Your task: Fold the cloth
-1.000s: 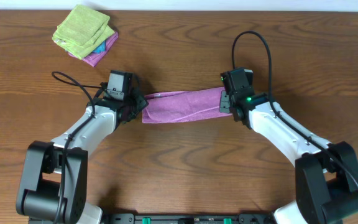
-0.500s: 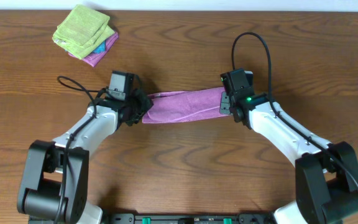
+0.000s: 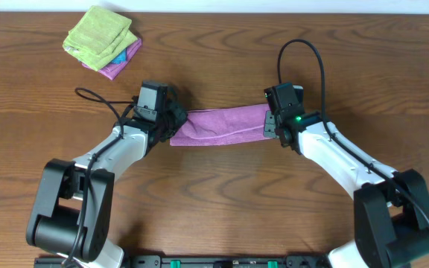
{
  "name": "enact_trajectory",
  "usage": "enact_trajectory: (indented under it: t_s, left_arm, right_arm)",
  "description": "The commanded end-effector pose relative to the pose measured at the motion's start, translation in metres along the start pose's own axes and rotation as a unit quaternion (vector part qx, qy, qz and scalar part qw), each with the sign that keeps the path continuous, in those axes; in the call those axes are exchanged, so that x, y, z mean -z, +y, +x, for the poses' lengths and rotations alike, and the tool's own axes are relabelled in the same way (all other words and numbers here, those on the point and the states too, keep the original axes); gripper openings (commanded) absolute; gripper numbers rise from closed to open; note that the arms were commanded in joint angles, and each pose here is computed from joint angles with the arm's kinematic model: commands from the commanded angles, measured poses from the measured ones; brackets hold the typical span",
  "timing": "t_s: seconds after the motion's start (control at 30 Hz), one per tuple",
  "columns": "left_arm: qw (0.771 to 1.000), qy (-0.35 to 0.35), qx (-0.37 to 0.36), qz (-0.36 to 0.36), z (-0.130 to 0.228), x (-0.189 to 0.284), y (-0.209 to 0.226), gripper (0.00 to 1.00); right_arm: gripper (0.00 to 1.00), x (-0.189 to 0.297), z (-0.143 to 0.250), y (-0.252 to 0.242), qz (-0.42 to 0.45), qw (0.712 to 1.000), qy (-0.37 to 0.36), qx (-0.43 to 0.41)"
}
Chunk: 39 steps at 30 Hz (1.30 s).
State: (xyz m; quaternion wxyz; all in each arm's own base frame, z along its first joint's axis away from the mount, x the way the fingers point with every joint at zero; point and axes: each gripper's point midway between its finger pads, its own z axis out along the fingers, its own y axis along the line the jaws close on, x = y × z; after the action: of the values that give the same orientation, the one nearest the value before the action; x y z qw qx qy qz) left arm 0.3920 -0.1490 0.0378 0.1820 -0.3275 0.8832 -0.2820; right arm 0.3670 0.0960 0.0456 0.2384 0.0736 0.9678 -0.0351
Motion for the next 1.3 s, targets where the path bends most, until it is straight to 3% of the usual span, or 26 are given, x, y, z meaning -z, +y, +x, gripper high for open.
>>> enact_trajectory:
  t_s: [0.0,0.2,0.37,0.6,1.07,1.27]
  left_arm:
    - [1.0,-0.029,-0.002,-0.009,-0.018,0.002,0.003,0.26]
    - [0.999,-0.035,0.011,-0.008,-0.031,0.005,0.01,0.32]
    - [1.0,0.001,0.012,0.011,-0.019,0.005,0.004,0.33]
    - [0.998,0.033,0.028,-0.036,-0.003,0.006,0.027,0.34]
    - [0.998,0.054,0.024,-0.023,0.019,0.001,0.012,0.37]
    - [0.995,0.099,0.024,0.02,0.032,0.004,-0.005,0.33]
  right_arm:
    - [0.38,0.0,-0.001,0.0,0.006,1.0,-0.002,0.0]
    - [0.38,0.0,0.001,0.0,0.007,1.0,0.001,0.001]
    - [0.38,0.0,0.002,-0.001,0.009,1.0,0.004,0.002]
    - [0.37,0.0,0.004,0.002,-0.001,1.0,0.01,0.001]
    - [0.36,0.0,0.005,0.003,-0.003,1.0,0.011,0.002]
    - [0.36,0.0,0.007,0.001,0.001,1.0,0.016,0.004]
